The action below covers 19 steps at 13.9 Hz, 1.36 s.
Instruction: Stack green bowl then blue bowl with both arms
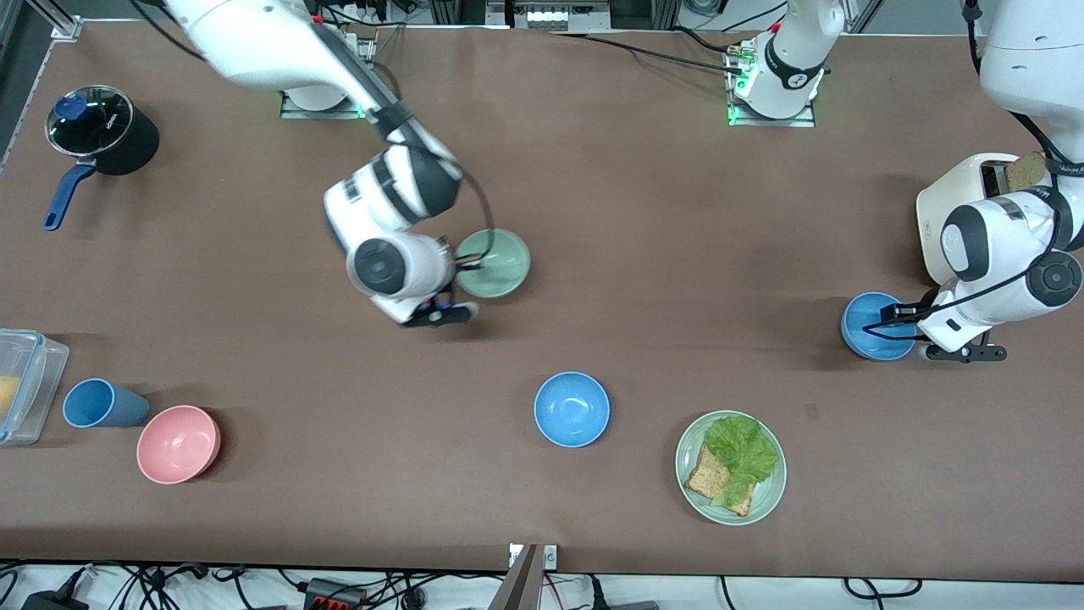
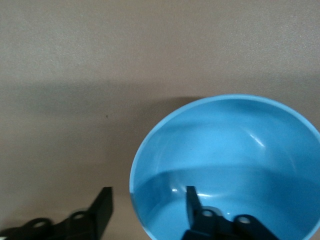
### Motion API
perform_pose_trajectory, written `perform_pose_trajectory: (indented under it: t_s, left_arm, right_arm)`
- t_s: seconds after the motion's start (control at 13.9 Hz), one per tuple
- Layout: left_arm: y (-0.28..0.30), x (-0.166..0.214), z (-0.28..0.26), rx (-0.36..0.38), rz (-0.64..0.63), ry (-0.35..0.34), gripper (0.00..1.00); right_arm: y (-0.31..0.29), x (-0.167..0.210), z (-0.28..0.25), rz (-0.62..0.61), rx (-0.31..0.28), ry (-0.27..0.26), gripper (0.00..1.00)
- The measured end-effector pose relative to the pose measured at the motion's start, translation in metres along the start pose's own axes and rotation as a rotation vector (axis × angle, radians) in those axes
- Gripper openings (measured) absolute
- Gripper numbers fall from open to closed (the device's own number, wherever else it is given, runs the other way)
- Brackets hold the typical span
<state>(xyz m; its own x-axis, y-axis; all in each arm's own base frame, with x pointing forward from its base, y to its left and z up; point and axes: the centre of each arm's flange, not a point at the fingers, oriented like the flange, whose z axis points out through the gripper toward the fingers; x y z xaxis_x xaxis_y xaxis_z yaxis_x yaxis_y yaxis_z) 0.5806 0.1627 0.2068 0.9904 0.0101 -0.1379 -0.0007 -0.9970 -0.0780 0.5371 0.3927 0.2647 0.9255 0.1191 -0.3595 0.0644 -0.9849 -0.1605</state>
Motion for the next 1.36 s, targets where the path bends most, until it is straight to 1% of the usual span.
perform_pose_trajectory:
  t_s: [0.14, 0.22, 0.29, 0.36, 0.43, 0.5, 0.57, 0.65, 0.72, 0.86, 0.93, 1.01, 1.08, 1.15, 1.22, 1.29, 1.36]
  left_arm:
    - [0.000, 0.001, -0.001, 0.000, 0.001, 0.003, 0.38]
    - [0.001, 0.001, -0.001, 0.000, 0.003, 0.003, 0.29]
    - [0.003, 0.002, -0.002, -0.002, 0.007, 0.003, 0.18]
    - [0.006, 0.003, -0.004, -0.005, 0.010, 0.004, 0.09]
    - [0.007, 0.002, -0.011, -0.012, 0.010, 0.003, 0.06]
    - [0.009, 0.001, -0.017, -0.017, 0.012, -0.002, 0.06]
    - [0.012, 0.000, -0.021, -0.023, 0.017, -0.012, 0.06]
    - [0.019, -0.001, -0.025, -0.032, 0.026, -0.029, 0.06]
    - [0.027, -0.002, -0.032, -0.042, 0.035, -0.047, 0.06]
    - [0.047, -0.006, -0.055, -0.076, 0.040, -0.071, 0.06]
    - [0.057, -0.009, -0.069, -0.098, 0.041, -0.079, 0.06]
    - [0.066, -0.012, -0.084, -0.127, 0.038, -0.086, 0.06]
    - [0.078, -0.016, -0.099, -0.152, 0.030, -0.093, 0.06]
    - [0.092, -0.020, -0.112, -0.168, 0.016, -0.104, 0.06]
    - [0.110, -0.024, -0.125, -0.174, 0.001, -0.114, 0.06]
    - [0.133, -0.027, -0.137, -0.175, -0.005, -0.119, 0.06]
    - [0.158, -0.031, -0.150, -0.174, -0.004, -0.119, 0.06]
  right_arm:
    - [-0.033, -0.009, 0.019, -0.002, 0.021, 0.019, 0.05]
    - [-0.046, -0.013, 0.035, -0.005, 0.017, 0.020, 0.05]
    - [-0.054, -0.016, 0.053, -0.007, 0.012, 0.013, 0.05]
    - [-0.060, -0.017, 0.070, -0.010, 0.006, 0.005, 0.05]
    - [-0.063, -0.017, 0.084, -0.010, 0.001, -0.004, 0.05]
    - [-0.063, -0.016, 0.092, -0.004, -0.003, -0.010, 0.05]
    - [-0.061, -0.015, 0.095, 0.006, -0.004, -0.013, 0.10]
    - [-0.060, -0.013, 0.093, 0.028, -0.003, -0.008, 0.10]
    - [-0.060, -0.010, 0.086, 0.064, 0.005, 0.004, 0.13]
    - [-0.065, -0.005, 0.050, 0.137, 0.034, 0.045, 0.31]
    - [-0.065, -0.005, 0.020, 0.159, 0.042, 0.062, 0.43]
    - [-0.061, -0.006, -0.017, 0.172, 0.041, 0.079, 0.52]
    - [-0.050, -0.007, -0.058, 0.185, 0.033, 0.104, 0.63]
    - [-0.033, -0.007, -0.099, 0.201, 0.017, 0.140, 0.72]
    - [-0.012, -0.007, -0.136, 0.222, -0.003, 0.183, 0.84]
    - [0.010, -0.006, -0.166, 0.249, -0.020, 0.222, 0.93]
    - [0.034, -0.003, -0.190, 0.282, -0.030, 0.253, 1.00]
